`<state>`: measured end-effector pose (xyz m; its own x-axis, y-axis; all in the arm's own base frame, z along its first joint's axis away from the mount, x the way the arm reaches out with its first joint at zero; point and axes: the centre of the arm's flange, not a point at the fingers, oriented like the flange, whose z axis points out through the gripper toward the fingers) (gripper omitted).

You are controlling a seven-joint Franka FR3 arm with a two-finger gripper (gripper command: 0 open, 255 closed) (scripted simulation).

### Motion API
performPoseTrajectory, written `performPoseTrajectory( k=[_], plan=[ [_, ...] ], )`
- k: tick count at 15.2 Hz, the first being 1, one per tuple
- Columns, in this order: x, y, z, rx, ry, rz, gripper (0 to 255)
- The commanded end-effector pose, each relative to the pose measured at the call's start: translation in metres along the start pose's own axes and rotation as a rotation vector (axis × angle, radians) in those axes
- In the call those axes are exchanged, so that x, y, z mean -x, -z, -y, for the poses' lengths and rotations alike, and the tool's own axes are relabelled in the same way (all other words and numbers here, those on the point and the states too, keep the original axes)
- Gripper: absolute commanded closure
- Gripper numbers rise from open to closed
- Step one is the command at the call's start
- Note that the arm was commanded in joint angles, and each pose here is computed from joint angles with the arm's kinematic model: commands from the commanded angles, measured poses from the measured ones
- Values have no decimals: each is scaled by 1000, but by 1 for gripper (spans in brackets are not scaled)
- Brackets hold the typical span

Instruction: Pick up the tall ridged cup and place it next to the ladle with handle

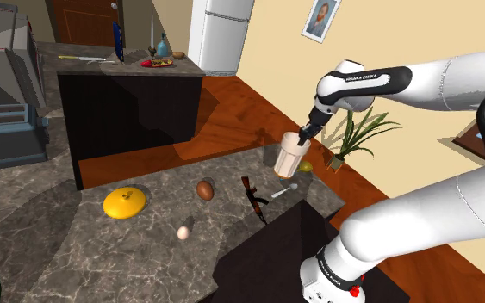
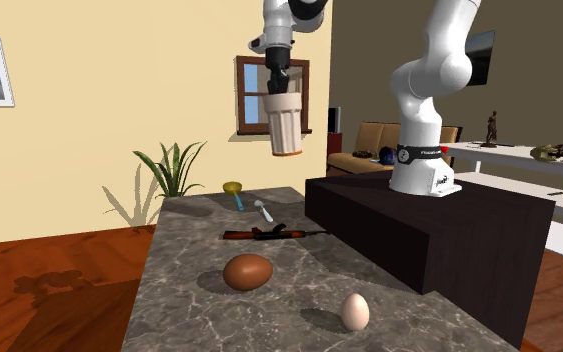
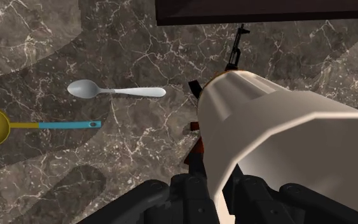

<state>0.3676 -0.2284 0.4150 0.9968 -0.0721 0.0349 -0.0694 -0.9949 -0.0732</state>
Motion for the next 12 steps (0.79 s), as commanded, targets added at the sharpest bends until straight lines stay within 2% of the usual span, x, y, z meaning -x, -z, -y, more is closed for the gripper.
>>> performPoseTrajectory(
  k=[1,12],
  plan=[
    [12,2,-25,0,2,0,255],
    [62,14,-161,0,2,0,255]
  ],
)
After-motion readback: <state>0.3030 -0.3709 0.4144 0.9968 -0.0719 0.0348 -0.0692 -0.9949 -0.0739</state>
